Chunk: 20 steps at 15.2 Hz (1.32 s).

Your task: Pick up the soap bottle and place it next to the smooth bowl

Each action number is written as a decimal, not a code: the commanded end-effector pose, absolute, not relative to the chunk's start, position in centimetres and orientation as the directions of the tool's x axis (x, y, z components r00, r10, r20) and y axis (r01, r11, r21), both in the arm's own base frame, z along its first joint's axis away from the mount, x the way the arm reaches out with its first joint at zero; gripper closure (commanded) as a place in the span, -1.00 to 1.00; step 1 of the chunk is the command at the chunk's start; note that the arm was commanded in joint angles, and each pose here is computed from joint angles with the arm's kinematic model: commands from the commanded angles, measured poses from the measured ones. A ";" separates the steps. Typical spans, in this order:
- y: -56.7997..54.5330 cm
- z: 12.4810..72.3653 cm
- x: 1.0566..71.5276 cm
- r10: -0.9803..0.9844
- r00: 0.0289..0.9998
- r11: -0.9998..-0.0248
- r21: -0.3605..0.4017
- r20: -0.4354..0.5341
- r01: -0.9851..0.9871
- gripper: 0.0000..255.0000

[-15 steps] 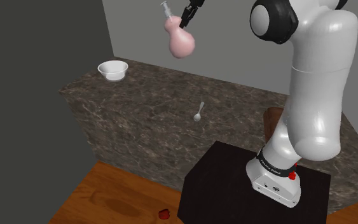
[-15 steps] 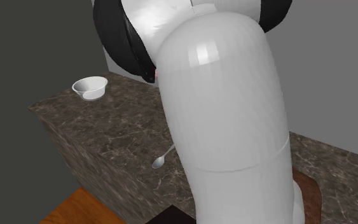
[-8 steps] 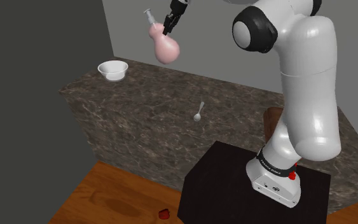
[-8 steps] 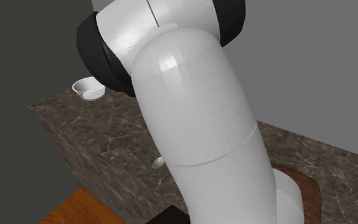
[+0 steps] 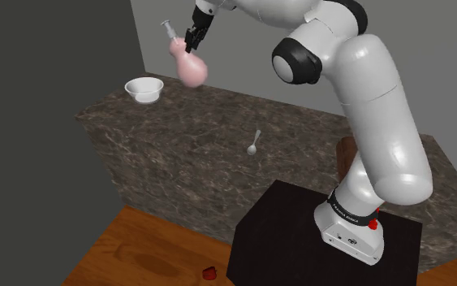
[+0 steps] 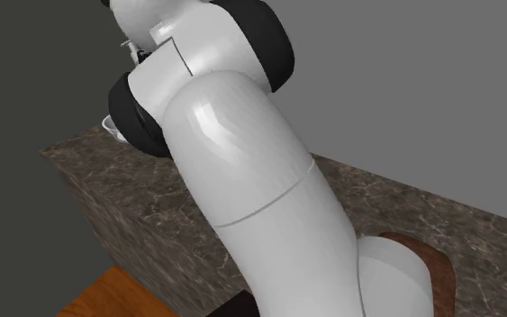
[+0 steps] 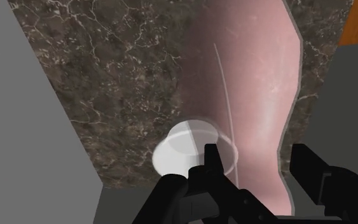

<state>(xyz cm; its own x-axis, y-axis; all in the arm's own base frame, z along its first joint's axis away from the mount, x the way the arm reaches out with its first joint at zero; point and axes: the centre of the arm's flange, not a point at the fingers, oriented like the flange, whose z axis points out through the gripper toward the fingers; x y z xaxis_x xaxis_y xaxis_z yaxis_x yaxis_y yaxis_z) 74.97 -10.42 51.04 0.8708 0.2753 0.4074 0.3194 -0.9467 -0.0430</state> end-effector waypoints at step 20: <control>-6.2 40.1 78.8 0.274 0.870 -0.947 -0.043 0.409 0.319 1.00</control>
<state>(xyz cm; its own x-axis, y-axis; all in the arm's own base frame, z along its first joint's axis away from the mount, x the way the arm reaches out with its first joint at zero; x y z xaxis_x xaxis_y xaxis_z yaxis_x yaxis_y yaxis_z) 78.79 -6.21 40.65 0.8711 0.2743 0.4073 0.3188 -0.9468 -0.0442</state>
